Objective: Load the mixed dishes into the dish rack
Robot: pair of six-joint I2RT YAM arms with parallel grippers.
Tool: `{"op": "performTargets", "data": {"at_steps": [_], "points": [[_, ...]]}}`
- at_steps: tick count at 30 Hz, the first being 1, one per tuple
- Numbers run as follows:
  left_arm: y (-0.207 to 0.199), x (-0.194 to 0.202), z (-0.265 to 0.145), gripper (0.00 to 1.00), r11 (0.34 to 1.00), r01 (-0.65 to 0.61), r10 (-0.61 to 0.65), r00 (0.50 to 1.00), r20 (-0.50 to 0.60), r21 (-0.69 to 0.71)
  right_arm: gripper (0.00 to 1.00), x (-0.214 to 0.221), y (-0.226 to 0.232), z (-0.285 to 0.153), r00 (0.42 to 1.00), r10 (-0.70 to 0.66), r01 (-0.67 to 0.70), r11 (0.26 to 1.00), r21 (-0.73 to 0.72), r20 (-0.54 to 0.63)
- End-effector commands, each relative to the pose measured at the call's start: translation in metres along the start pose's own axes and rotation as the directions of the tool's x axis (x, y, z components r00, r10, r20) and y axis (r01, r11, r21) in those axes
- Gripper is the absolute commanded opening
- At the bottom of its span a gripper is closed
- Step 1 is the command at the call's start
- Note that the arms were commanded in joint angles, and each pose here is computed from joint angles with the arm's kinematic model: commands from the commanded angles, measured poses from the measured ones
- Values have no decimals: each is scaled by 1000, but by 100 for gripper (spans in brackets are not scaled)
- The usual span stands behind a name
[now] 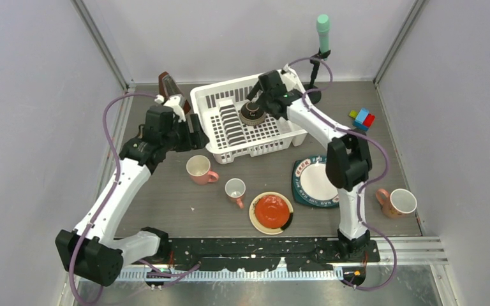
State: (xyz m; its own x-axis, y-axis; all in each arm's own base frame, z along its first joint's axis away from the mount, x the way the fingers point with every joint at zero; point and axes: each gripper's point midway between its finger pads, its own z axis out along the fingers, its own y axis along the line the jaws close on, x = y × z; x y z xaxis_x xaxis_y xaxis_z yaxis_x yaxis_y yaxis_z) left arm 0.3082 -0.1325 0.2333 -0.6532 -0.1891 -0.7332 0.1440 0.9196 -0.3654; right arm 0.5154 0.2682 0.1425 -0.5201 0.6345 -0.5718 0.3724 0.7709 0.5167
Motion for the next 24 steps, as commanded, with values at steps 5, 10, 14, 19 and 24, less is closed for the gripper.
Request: {"op": "performTargets", "data": {"at_steps": [5,10,14,19,24], "points": [[-45,43,-21,69,995,-17,19,999,-26,95,96,-55,42,-164,952,-287,307,894,-326,111],[-57,73,-19,65,997,3,1,999,-44,81,95,-35,6,-206,956,-275,292,861,-417,102],[-63,97,-13,63,997,17,-9,994,-109,82,95,-31,-19,-230,954,-271,299,851,-432,126],[-66,124,-1,63,998,32,-23,989,-148,61,95,-27,-33,-245,950,-287,312,844,-435,126],[-64,147,18,59,995,86,-78,982,-173,44,95,-23,-44,-249,949,-290,313,845,-434,121]]}}
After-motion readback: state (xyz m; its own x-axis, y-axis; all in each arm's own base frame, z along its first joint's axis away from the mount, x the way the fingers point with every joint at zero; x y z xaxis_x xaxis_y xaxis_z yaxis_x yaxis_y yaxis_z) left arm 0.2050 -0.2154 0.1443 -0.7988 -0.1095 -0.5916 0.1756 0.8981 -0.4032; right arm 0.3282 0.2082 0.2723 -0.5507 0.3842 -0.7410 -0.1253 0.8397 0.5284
